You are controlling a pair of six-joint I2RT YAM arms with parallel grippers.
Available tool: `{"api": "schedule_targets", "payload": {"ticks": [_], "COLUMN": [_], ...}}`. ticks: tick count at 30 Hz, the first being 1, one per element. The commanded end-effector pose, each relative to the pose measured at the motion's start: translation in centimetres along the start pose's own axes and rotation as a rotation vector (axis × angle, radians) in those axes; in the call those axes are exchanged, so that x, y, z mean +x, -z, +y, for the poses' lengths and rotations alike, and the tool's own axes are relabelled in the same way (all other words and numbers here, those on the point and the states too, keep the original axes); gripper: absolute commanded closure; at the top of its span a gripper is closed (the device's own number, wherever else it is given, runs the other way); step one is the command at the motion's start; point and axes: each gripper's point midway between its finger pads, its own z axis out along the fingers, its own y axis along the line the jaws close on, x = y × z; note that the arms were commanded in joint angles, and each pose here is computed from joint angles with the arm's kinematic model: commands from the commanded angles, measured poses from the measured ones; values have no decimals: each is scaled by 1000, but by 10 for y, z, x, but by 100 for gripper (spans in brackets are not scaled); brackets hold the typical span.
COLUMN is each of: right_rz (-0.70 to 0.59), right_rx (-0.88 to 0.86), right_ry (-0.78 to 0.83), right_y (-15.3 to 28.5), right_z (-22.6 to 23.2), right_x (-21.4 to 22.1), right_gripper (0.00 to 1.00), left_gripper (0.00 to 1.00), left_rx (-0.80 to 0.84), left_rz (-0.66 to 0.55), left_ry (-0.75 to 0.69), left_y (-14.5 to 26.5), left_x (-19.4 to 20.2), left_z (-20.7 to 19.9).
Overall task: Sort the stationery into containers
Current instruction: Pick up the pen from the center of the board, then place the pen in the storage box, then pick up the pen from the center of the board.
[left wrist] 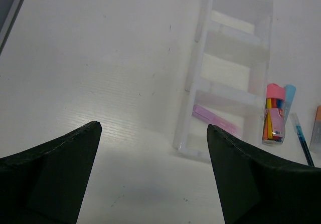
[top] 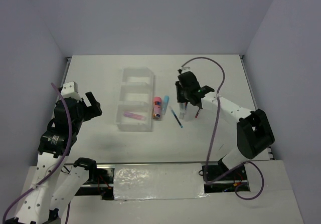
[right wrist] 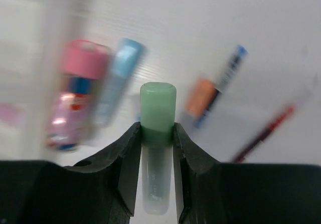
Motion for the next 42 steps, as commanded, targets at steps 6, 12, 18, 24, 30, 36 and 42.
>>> {"api": "schedule_targets", "payload": {"ticks": [6, 12, 18, 24, 30, 36, 42], "right_rz": [-286, -241, -174, -153, -291, -185, -73], "right_rx": [-634, -693, -675, -699, -649, -105, 141], "right_ry": [843, 1024, 1073, 1035, 817, -52, -178], "right_y": [112, 91, 46, 42, 78, 40, -5], "right_z": [215, 281, 305, 298, 271, 97, 16], "right_x": [-48, -41, -19, -2, -51, -91, -54], "right_gripper": [80, 76, 75, 38, 0, 5, 18], "left_gripper": [1, 1, 1, 1, 1, 1, 1], "left_rx": [27, -24, -40, -30, -26, -15, -19], "left_rz": [-42, -68, -93, -79, -70, -78, -59], "left_ry": [-3, 18, 30, 23, 16, 19, 13], "left_y": [-2, 3, 8, 4, 3, 4, 1], "left_x": [-11, -15, -19, -17, -16, -17, -14], "left_z": [-6, 4, 8, 5, 4, 3, 2]}}
